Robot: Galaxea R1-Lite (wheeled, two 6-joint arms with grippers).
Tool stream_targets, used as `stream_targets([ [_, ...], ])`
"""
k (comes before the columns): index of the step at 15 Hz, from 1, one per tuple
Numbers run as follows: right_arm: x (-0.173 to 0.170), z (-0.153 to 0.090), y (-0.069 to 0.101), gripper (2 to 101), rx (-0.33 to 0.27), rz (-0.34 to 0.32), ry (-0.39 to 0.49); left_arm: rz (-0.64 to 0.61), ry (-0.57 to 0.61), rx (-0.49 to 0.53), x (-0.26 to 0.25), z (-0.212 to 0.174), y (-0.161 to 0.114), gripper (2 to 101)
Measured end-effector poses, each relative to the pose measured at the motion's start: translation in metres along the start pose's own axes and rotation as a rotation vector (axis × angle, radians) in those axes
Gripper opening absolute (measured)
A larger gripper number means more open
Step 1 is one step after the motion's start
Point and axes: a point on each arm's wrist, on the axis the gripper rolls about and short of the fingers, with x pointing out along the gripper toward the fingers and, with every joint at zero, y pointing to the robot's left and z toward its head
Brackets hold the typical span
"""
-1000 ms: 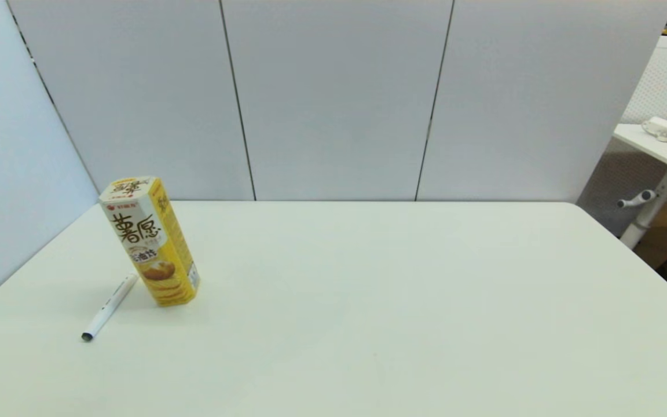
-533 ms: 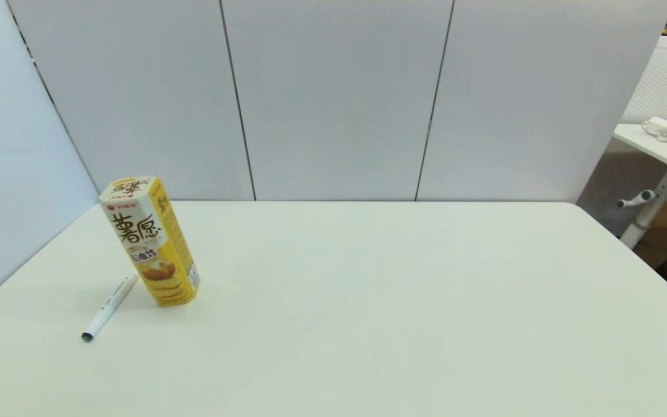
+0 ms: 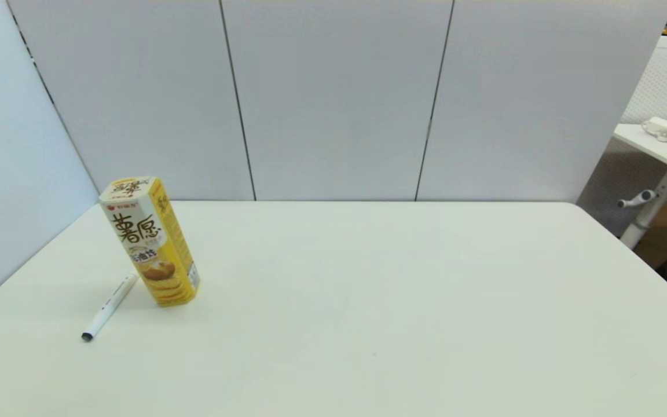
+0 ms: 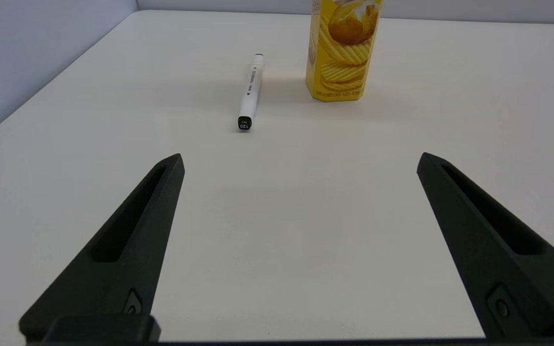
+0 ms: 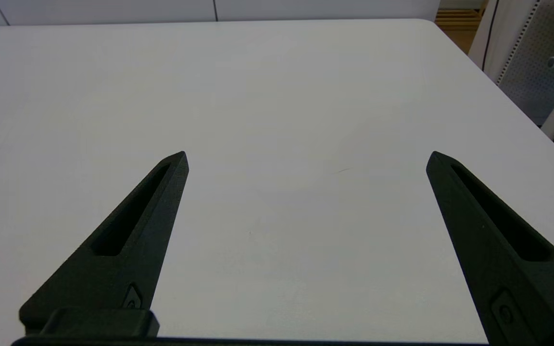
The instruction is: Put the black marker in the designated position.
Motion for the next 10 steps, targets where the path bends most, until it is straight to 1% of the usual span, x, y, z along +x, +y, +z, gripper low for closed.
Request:
stream_targets([
  [10, 0.0000, 0.0000, 0.0000, 98.0, 0.000, 0.001, 0.000, 0.000, 0.000, 0.000, 0.0000, 0.0000, 0.0000, 97.8],
])
